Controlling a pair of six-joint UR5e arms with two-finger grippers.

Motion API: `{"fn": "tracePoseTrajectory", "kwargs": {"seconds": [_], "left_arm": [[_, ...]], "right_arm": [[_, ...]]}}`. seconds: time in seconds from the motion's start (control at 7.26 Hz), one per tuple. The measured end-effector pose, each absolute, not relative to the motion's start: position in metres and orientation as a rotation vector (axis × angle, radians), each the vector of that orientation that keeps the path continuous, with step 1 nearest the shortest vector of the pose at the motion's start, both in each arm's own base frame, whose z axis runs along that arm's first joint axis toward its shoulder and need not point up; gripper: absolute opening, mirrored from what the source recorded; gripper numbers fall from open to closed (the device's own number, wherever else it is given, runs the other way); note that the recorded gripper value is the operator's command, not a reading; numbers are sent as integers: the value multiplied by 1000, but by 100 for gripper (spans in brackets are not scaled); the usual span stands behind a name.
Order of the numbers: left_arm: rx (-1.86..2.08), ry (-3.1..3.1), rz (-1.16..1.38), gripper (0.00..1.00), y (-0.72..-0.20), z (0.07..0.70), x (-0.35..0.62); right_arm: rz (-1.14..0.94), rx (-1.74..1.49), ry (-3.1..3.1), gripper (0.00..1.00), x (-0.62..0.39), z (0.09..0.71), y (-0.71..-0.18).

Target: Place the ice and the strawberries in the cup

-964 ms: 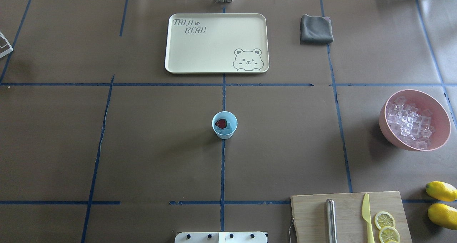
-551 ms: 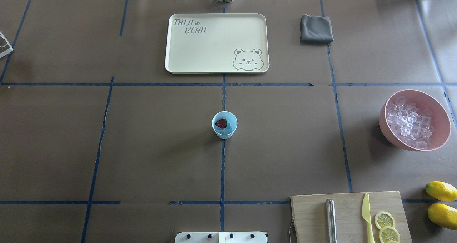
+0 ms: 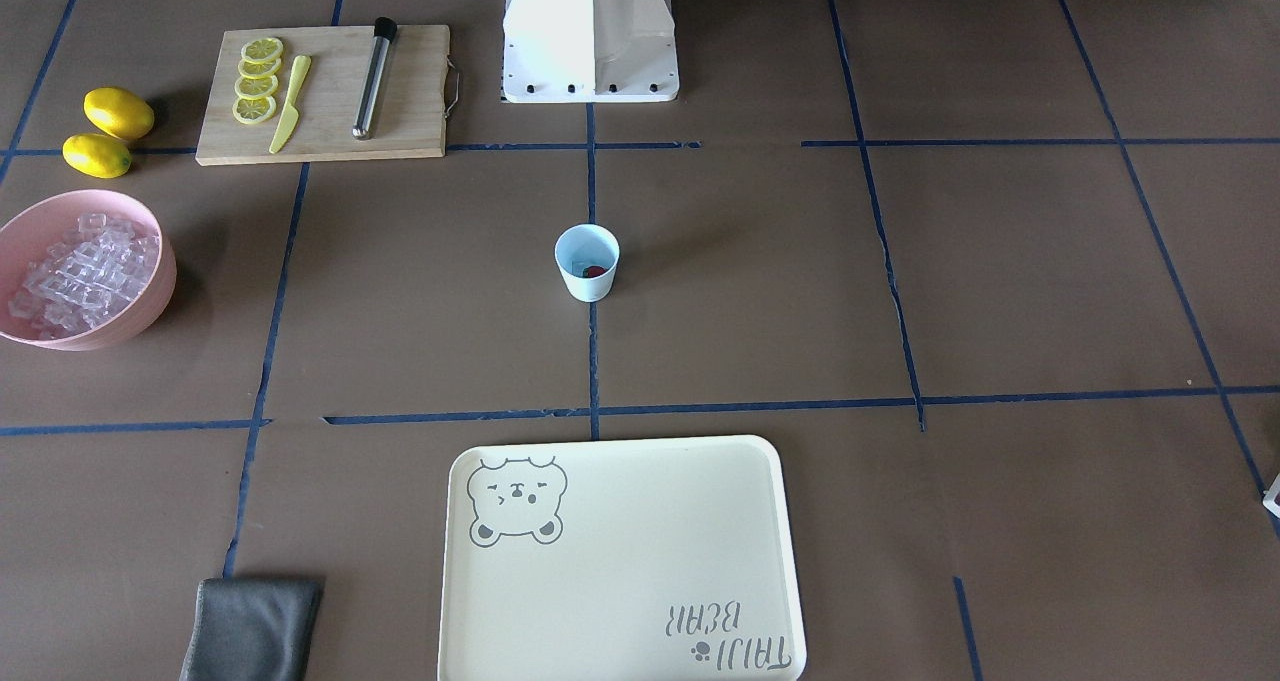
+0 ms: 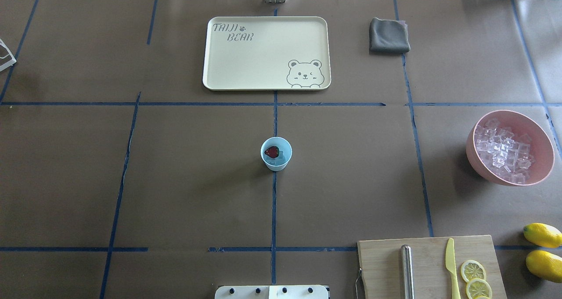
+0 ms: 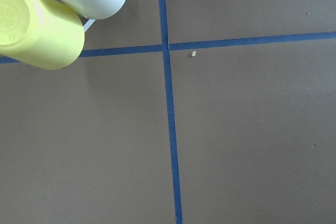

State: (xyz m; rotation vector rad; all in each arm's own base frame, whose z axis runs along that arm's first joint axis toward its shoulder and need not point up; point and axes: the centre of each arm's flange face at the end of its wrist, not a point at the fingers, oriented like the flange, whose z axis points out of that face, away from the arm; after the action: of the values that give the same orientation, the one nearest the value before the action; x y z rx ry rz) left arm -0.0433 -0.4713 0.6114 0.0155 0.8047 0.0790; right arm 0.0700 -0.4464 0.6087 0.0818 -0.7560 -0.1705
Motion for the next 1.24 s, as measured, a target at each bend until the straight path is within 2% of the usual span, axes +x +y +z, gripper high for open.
{"fn": "tracePoseTrajectory", "kwargs": {"seconds": [1.24], "left_arm": [[32,805,89,100,-467,606,-44]], "right_arm": [[-151,77,-754,100,77,616,-439]]}}
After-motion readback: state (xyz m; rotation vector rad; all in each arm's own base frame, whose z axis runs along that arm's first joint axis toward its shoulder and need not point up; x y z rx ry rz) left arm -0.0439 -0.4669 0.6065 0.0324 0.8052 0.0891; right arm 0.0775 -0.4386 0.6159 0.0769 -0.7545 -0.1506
